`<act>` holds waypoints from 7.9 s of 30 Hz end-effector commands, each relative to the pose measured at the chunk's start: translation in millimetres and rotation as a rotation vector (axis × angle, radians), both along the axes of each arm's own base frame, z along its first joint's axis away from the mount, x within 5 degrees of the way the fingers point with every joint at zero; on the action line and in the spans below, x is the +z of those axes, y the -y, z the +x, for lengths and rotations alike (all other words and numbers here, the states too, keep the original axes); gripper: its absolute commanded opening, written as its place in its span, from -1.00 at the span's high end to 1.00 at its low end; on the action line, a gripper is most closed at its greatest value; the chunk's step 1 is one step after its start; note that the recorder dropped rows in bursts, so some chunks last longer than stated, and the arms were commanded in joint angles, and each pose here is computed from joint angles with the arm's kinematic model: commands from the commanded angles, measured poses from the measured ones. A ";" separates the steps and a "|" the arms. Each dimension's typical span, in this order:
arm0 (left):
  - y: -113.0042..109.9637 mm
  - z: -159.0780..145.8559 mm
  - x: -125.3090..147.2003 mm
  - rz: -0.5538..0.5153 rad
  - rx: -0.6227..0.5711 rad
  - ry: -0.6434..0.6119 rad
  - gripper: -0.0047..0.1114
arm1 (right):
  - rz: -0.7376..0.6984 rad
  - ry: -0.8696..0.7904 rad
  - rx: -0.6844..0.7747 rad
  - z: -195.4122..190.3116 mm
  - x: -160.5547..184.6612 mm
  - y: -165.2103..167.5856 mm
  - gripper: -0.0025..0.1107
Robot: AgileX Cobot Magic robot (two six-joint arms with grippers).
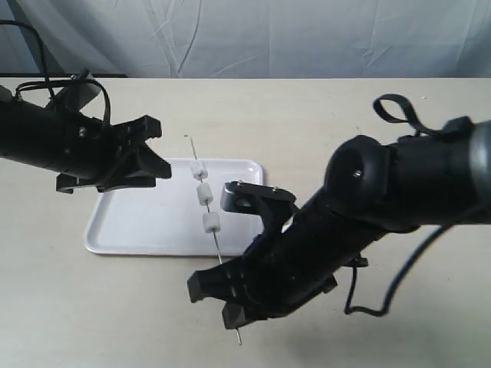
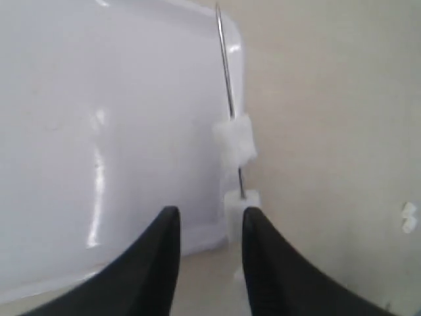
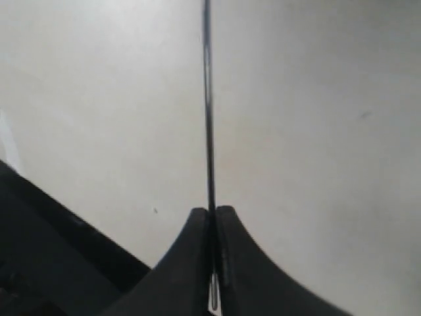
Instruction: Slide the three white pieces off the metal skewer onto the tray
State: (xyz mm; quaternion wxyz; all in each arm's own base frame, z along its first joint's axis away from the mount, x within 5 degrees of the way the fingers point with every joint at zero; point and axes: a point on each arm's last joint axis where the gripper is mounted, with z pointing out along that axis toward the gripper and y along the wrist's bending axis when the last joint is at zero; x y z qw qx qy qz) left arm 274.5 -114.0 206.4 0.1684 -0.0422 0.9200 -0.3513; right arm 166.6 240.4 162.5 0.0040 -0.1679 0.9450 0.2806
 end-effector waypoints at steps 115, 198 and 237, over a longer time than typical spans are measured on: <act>23.2 22.0 -53.1 -0.322 -0.214 -0.002 0.33 | 0.034 0.193 -0.244 -29.9 -11.6 15.9 0.97; -36.2 39.7 -73.9 0.041 -0.159 0.080 0.68 | 0.055 0.172 -0.058 -65.1 -9.1 2.0 0.97; 26.9 4.3 -35.4 -0.456 -0.451 -0.005 0.21 | 0.099 0.282 -0.352 -32.4 -4.5 -16.6 0.97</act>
